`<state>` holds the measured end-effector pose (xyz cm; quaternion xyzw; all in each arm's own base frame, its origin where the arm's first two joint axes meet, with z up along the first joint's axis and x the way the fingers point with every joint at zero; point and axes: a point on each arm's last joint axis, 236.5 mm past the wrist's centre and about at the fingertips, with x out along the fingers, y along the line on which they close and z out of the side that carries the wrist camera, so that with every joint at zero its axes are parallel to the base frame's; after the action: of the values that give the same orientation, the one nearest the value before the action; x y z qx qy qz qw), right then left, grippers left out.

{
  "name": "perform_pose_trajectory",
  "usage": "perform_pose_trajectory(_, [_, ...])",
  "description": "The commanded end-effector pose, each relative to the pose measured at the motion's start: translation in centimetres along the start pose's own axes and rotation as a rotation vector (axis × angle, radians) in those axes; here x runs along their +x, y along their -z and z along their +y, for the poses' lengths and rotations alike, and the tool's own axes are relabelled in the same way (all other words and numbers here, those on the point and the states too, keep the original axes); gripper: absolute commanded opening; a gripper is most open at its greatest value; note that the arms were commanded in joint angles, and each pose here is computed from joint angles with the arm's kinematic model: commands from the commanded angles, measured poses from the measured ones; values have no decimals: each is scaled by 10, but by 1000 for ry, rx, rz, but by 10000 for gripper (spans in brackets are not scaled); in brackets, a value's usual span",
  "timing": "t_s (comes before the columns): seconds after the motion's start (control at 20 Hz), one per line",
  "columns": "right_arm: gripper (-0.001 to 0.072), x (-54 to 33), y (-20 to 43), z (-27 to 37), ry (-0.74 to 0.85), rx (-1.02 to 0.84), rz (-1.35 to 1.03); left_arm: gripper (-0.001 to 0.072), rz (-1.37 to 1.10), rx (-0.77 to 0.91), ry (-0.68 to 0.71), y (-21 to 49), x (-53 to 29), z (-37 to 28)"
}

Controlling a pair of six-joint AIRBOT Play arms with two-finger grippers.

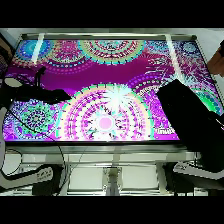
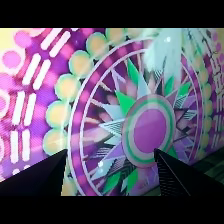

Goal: Fold the clothes and pants, and hang the long-sleeved shirts on hangers.

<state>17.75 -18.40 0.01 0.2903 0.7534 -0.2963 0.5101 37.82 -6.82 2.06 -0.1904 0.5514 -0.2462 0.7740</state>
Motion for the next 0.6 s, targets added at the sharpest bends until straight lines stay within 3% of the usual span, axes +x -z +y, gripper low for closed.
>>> perform_pose_trajectory(0.0, [657,-10,13,5,-39,-24,12,621,-1,-2,2,0,0,0])
perform_pose_trajectory(0.25, [657,-68,41,63,-203,-232,-253,621,-1,-2,2,0,0,0])
perform_pose_trajectory(0.45, [650,-140,109,171,-505,-566,-557,621,-1,-2,2,0,0,0])
perform_pose_trajectory(0.5, [591,-146,134,191,-535,-669,-591,621,-1,-2,2,0,0,0])
perform_pose_trajectory(0.55, [436,-142,161,209,-542,-782,-598,621,-1,-2,2,0,0,0])
